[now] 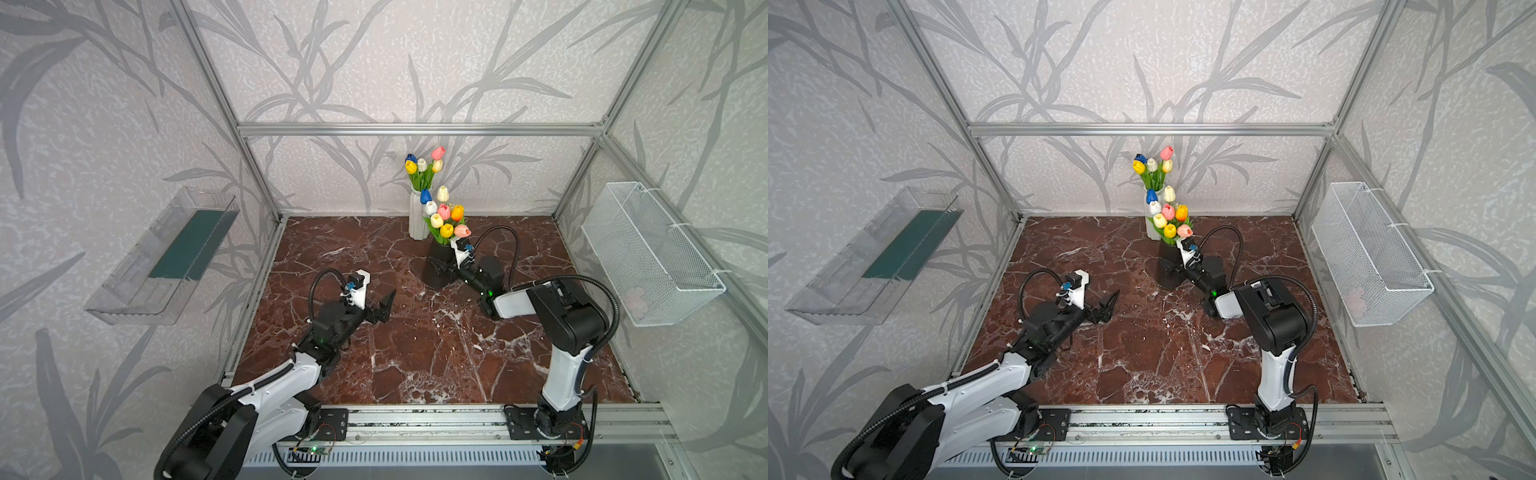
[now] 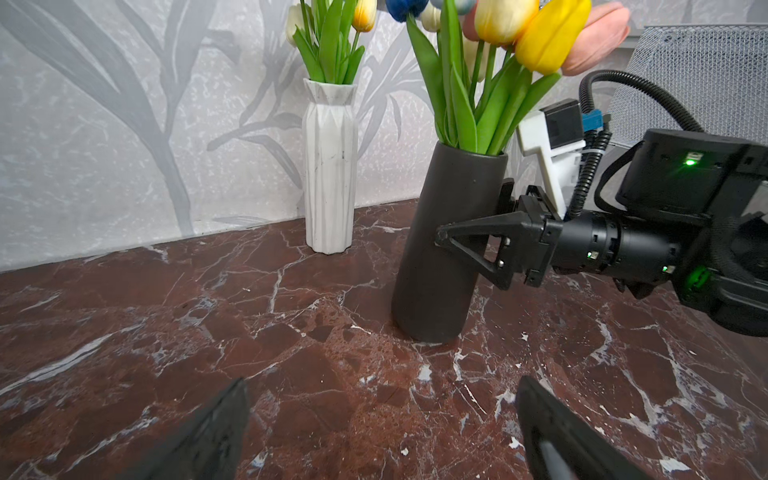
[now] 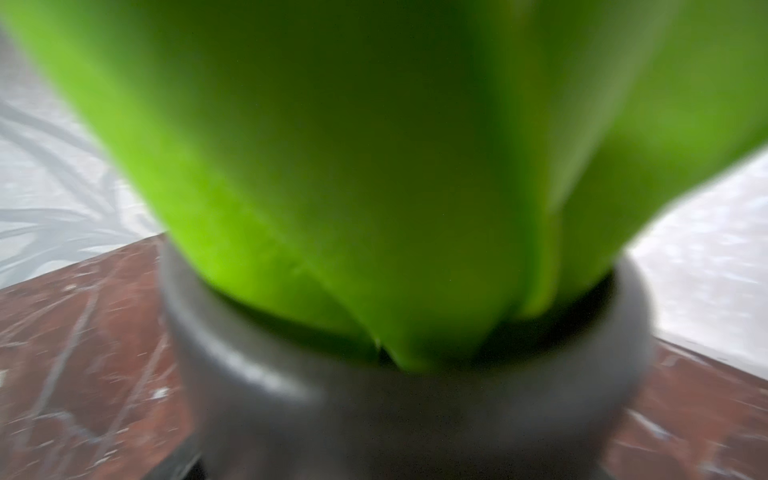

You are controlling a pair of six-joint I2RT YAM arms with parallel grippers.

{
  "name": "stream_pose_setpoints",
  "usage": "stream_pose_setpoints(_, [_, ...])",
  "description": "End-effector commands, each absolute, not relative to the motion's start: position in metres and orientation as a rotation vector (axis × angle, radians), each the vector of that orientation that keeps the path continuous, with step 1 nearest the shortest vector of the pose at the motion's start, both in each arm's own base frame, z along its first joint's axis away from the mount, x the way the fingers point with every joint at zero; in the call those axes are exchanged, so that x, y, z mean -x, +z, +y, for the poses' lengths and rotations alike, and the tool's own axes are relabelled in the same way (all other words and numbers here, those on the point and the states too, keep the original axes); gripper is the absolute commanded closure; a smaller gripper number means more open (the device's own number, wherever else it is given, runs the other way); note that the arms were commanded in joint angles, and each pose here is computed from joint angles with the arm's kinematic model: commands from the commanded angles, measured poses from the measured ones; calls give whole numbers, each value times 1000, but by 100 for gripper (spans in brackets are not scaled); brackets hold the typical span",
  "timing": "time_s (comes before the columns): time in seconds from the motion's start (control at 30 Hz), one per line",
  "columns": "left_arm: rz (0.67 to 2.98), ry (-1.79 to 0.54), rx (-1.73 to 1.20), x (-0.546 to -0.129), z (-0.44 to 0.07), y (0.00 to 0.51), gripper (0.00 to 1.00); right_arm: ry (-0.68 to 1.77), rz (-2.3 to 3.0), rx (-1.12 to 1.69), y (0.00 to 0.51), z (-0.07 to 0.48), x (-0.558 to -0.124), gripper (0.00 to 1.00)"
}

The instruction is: Arrange the flowers into the vase

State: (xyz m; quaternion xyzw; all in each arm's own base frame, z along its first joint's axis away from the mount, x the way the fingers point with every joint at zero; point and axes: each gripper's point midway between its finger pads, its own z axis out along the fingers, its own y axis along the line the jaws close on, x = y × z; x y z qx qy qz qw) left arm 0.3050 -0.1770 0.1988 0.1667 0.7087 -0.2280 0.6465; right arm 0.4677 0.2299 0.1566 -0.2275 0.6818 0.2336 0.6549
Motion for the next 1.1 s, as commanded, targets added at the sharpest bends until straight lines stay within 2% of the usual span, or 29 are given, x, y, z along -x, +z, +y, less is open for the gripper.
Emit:
stream_pose_setpoints(0.0, [1520, -511, -396, -310, -182, 228, 1, 455, 1437, 493, 190, 211, -506, 65])
stream_pose_setpoints(0.17, [1507, -482, -392, -314, -180, 234, 1, 380, 1433, 435, 186, 183, -562, 64])
stream_pose_setpoints(0.33, [1487, -459, -395, -313, -178, 241, 1, 343, 1421, 413, 189, 173, -597, 62])
stream_pose_setpoints(0.47, [1500, -398, -385, -315, -170, 241, 1, 319, 1430, 412, 183, 171, -620, 56])
stream_pose_setpoints(0.53, [1504, -377, -364, -317, -165, 246, 1, 325, 1423, 402, 182, 170, -628, 49])
stream_pose_setpoints(0.63, [1493, -383, -366, -315, -165, 253, 1, 325, 1423, 403, 177, 170, -638, 45])
stream_pose_setpoints(0.7, [1480, -383, -365, -314, -165, 257, 1, 319, 1416, 394, 175, 168, -641, 34])
stream_pose_setpoints(0.77, [1474, -380, -365, -314, -165, 259, 1, 312, 1404, 385, 176, 166, -640, 13])
stream_pose_setpoints(0.83, [1479, -367, -361, -315, -163, 259, 1, 303, 1399, 379, 179, 163, -638, 1])
stream_pose_setpoints(0.97, [1505, -287, -239, -324, -142, 258, 1, 301, 1388, 376, 193, 160, -625, 1])
stream_pose_setpoints(1.07, [1509, -155, -9, -332, -101, 259, 1, 300, 1391, 354, 202, 154, -609, 1])
